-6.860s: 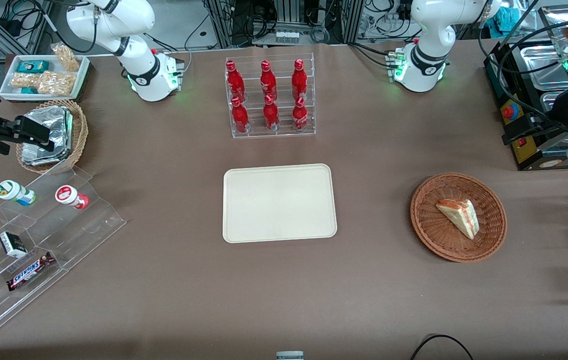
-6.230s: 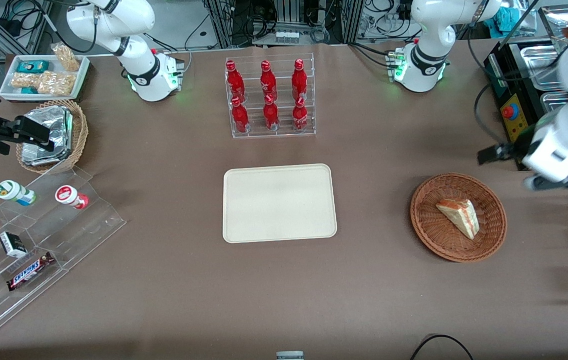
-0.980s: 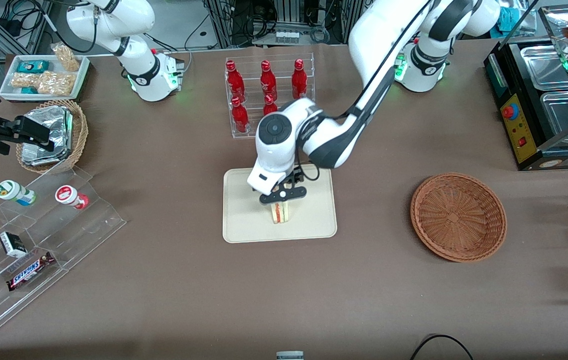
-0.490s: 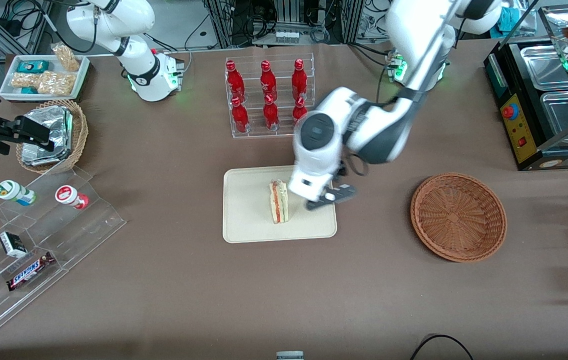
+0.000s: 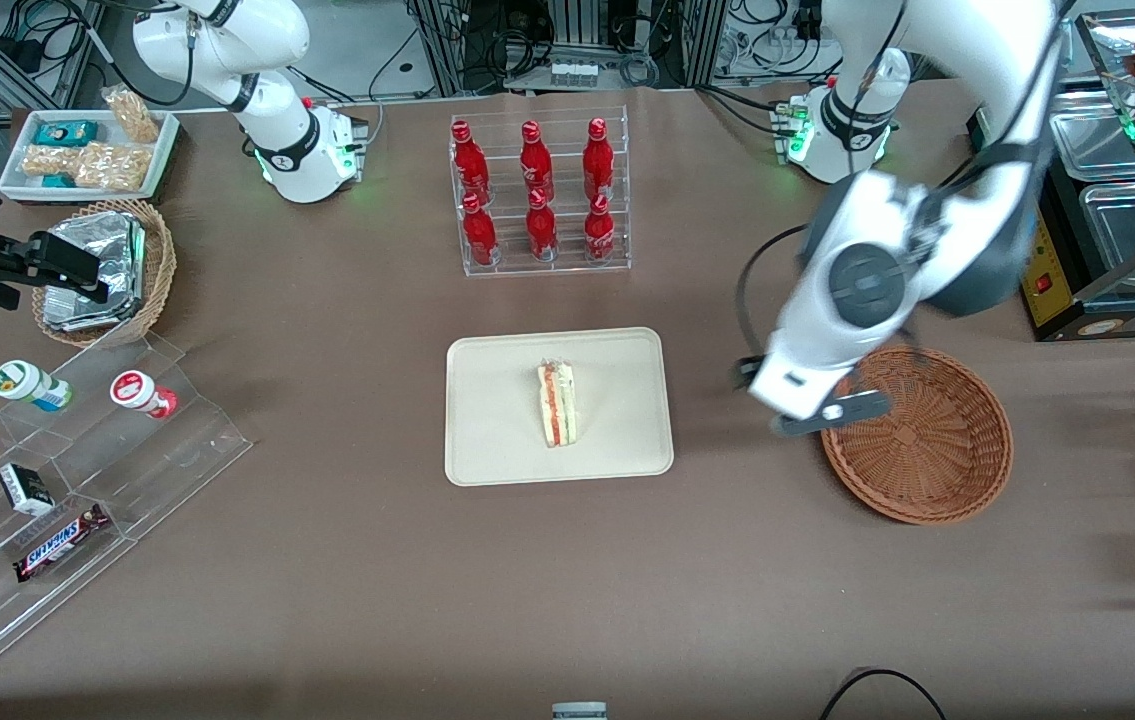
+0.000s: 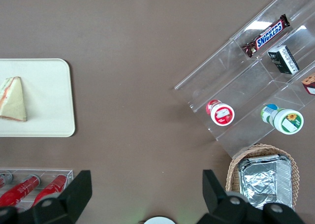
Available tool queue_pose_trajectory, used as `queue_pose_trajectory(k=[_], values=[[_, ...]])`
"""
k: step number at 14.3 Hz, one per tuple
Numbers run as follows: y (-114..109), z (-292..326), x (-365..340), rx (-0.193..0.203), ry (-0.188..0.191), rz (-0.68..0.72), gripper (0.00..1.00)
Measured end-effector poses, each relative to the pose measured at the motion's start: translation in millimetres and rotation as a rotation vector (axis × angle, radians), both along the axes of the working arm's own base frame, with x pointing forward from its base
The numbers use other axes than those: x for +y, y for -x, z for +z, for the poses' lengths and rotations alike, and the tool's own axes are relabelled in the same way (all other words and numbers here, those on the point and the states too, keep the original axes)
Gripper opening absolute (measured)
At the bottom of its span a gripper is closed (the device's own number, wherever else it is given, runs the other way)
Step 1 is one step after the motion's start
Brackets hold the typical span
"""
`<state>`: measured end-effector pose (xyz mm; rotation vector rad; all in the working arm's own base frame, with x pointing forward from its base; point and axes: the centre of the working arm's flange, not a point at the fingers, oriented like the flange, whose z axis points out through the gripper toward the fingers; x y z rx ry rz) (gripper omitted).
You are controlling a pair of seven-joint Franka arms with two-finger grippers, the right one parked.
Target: Place sandwich from basket to tray
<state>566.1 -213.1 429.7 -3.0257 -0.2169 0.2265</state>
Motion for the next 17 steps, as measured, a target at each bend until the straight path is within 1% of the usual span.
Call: queue_pose_trajectory(k=[1, 2, 4, 6, 8, 11, 12, 13, 14, 16, 17], values=[[5, 15, 25, 0.019, 0.003, -0.036, 1.0], [9, 32, 49, 0.029, 0.01, -0.071, 1.0], [14, 61, 89, 0.027, 0.029, -0.129, 1.0], [18, 87, 121, 0.0, 0.044, -0.173, 1.0], [21, 110, 147, -0.039, 0.053, -0.192, 1.0], [19, 151, 168, -0.12, 0.053, -0.181, 1.0], [19, 164, 172, -0.138, 0.054, -0.175, 1.0], [21, 174, 174, -0.141, 0.061, -0.169, 1.0], [24, 182, 175, -0.138, 0.076, -0.162, 1.0], [27, 192, 178, -0.148, 0.112, -0.146, 1.0], [27, 194, 184, -0.152, 0.122, -0.133, 1.0]])
